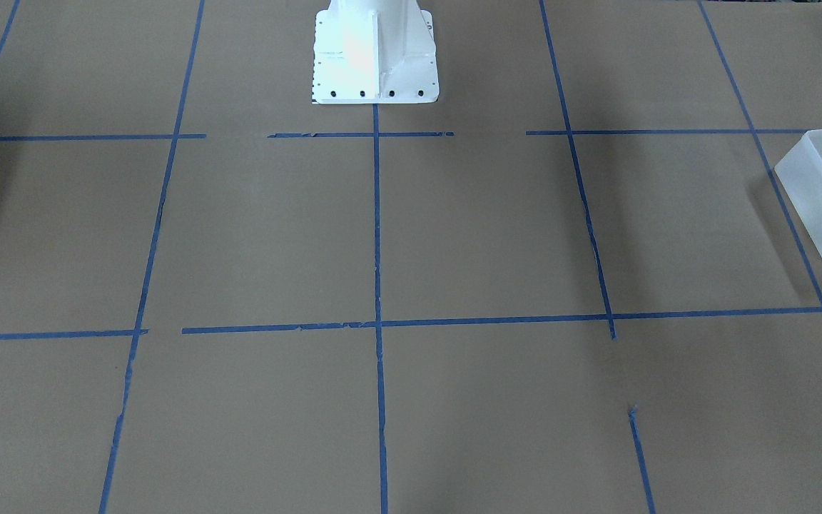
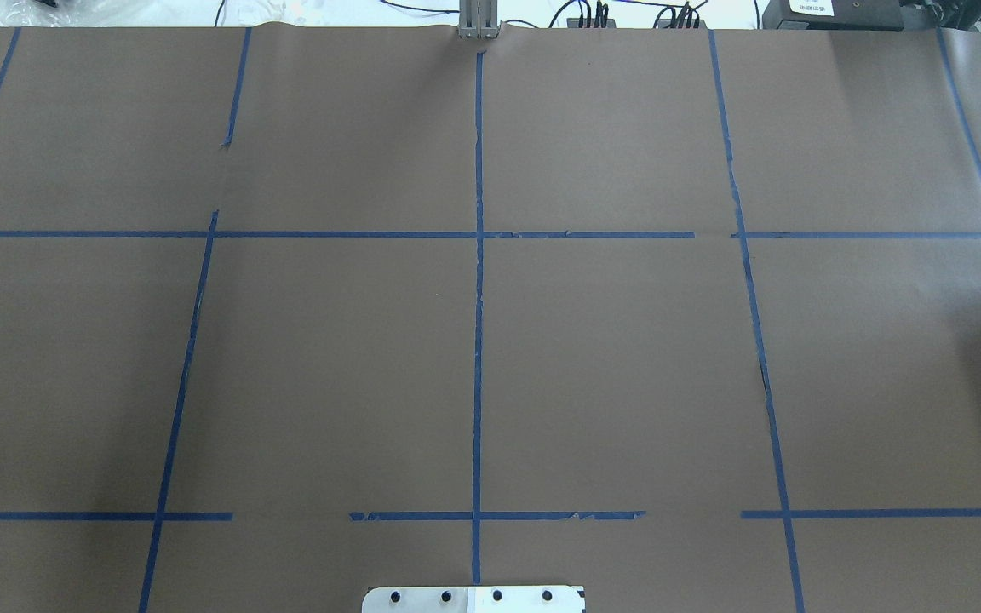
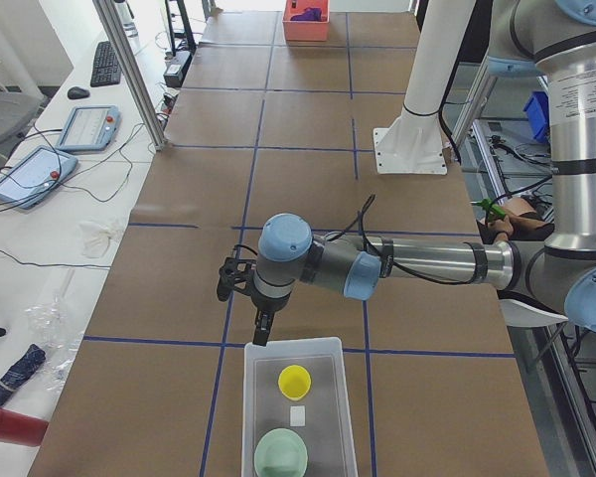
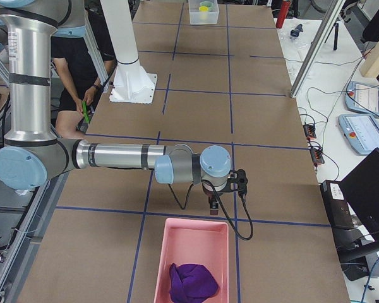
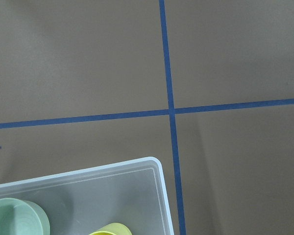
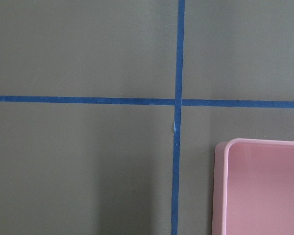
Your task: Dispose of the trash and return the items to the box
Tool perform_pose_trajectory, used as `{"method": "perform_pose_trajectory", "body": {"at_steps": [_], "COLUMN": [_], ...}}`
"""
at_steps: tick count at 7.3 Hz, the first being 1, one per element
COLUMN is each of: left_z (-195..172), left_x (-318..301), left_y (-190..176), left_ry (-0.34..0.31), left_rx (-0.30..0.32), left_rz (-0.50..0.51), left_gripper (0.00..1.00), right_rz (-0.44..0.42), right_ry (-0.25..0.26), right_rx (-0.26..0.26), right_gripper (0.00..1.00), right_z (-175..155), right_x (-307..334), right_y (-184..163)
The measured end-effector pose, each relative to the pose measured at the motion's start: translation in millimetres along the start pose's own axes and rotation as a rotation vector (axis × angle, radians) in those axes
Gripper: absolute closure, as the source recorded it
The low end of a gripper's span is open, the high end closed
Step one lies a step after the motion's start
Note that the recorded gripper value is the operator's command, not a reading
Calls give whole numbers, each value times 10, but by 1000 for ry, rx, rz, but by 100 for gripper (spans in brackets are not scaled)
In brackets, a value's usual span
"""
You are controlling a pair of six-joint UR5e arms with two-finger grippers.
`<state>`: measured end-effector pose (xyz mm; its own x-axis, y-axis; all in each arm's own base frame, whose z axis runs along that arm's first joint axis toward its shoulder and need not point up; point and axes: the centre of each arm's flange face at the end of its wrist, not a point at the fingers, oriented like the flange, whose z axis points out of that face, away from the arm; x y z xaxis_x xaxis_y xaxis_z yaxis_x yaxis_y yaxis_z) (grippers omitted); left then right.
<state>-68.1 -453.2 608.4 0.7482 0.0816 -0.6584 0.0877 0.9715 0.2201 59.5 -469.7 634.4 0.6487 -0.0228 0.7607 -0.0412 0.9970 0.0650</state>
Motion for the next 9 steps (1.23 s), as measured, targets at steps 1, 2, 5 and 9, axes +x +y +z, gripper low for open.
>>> {"method": "perform_pose_trajectory", "body": {"at_steps": [1,2,5,9], "left_z": [10,12,10,47], "left_x": [1,4,-9,-53], "left_y": [-85,-134,-123,-48], "left_ry": [0,0,-3,-5], "left_rx": [3,4,-20,-39], "left_rz": [4,5,-13,-21], "left_gripper": [0,0,0,0], "right_rz": [0,1,5,4], "right_ry": [0,0,2,1], "right_rx": [-1,-1,-5,-5], "right_gripper": [0,0,0,0], "right_z": [4,7,27,30], "right_x": [5,8,33,35], "right_y": [-1,-2,-18,-22]}}
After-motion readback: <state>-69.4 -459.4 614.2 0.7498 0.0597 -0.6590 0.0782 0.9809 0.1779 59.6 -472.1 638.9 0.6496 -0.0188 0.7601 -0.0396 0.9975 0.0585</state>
